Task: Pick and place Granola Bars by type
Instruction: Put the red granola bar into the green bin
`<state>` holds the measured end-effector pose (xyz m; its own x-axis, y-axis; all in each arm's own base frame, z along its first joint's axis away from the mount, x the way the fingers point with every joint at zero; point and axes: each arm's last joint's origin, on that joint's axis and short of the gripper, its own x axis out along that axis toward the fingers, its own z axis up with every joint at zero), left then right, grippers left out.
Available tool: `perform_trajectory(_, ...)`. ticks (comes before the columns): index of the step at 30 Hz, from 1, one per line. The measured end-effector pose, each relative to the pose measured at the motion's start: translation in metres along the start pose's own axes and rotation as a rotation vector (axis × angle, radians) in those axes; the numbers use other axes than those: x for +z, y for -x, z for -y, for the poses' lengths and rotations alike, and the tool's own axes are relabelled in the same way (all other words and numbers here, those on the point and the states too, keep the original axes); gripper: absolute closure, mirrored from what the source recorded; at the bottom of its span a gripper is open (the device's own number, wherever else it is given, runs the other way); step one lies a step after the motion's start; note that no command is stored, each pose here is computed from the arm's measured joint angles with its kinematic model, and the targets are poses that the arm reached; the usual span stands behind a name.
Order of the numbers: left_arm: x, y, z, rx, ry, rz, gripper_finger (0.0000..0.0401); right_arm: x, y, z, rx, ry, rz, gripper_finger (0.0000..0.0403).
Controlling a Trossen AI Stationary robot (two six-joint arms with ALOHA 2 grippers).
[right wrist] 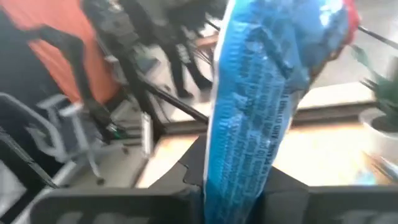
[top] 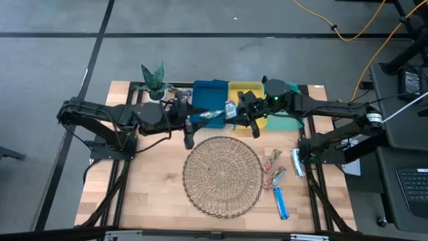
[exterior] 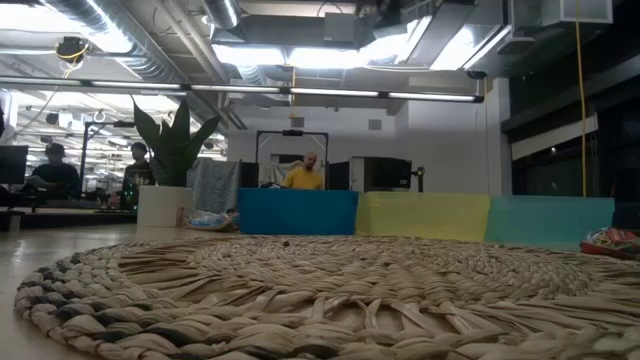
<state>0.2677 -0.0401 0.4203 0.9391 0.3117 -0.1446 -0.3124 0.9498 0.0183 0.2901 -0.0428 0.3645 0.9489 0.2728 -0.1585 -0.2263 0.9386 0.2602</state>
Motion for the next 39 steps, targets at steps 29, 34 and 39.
perform_trajectory(29,-0.042,-0.052,0.015,0.041,0.074,-0.181,0.0231,-0.018,0.17,0.009,-0.807,-0.138,-0.312,0.0365)
perform_trajectory(34,-0.043,-0.055,0.007,0.08,0.095,-0.194,0.0231,-0.027,0.188,0.024,-0.909,-0.177,-0.409,0.036)
perform_trajectory(39,-0.043,-0.059,-0.003,0.117,0.139,-0.196,0.0231,-0.037,0.201,0.046,-0.983,-0.257,-0.528,0.0376)
